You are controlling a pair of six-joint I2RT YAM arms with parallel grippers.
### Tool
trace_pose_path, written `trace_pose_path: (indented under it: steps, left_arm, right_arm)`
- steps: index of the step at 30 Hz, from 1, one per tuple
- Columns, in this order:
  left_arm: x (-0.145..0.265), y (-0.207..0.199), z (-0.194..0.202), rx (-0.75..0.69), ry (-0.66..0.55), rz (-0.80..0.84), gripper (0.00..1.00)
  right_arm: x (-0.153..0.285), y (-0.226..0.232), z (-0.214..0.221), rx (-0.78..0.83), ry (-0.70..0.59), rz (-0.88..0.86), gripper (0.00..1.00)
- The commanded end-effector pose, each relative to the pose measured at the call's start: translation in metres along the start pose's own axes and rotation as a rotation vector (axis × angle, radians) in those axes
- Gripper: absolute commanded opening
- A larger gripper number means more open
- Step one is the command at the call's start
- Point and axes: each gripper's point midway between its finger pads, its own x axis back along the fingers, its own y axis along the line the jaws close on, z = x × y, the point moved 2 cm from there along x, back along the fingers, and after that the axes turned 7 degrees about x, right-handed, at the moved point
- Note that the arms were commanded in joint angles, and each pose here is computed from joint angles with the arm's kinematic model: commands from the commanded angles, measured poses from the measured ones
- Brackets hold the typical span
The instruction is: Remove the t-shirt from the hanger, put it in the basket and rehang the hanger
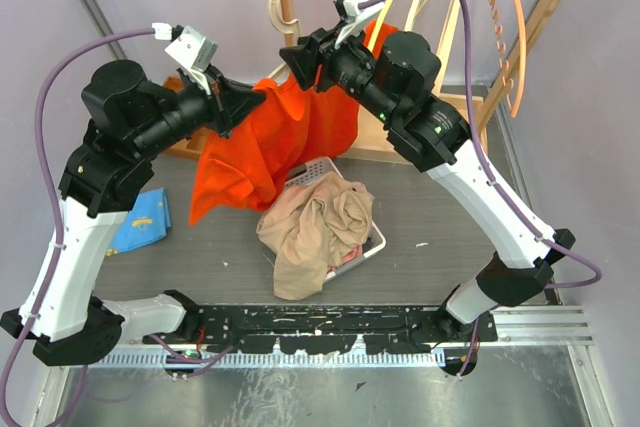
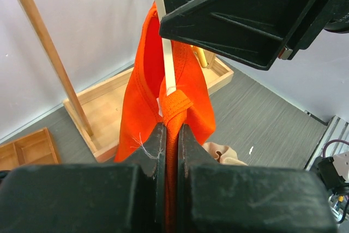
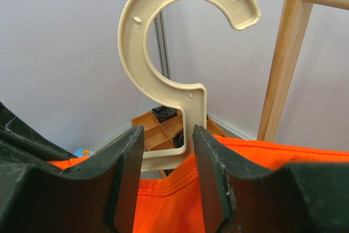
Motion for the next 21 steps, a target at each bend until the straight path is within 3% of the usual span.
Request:
trace_pose_path:
  steps: [1,21]
  left_arm:
    - [0.015,-0.030,-0.032,-0.044,-0.123,0.144,0.00]
    - [0.013,-0.011,-0.030,-0.001,-0.102,0.011,0.00]
  right_arm:
    - [0.007,-0.023,-0.012,0.041,-0.030,0.114,0.48]
    - [0.035,-0.037,-0.026,0.099,-0.038,0.181,0.49]
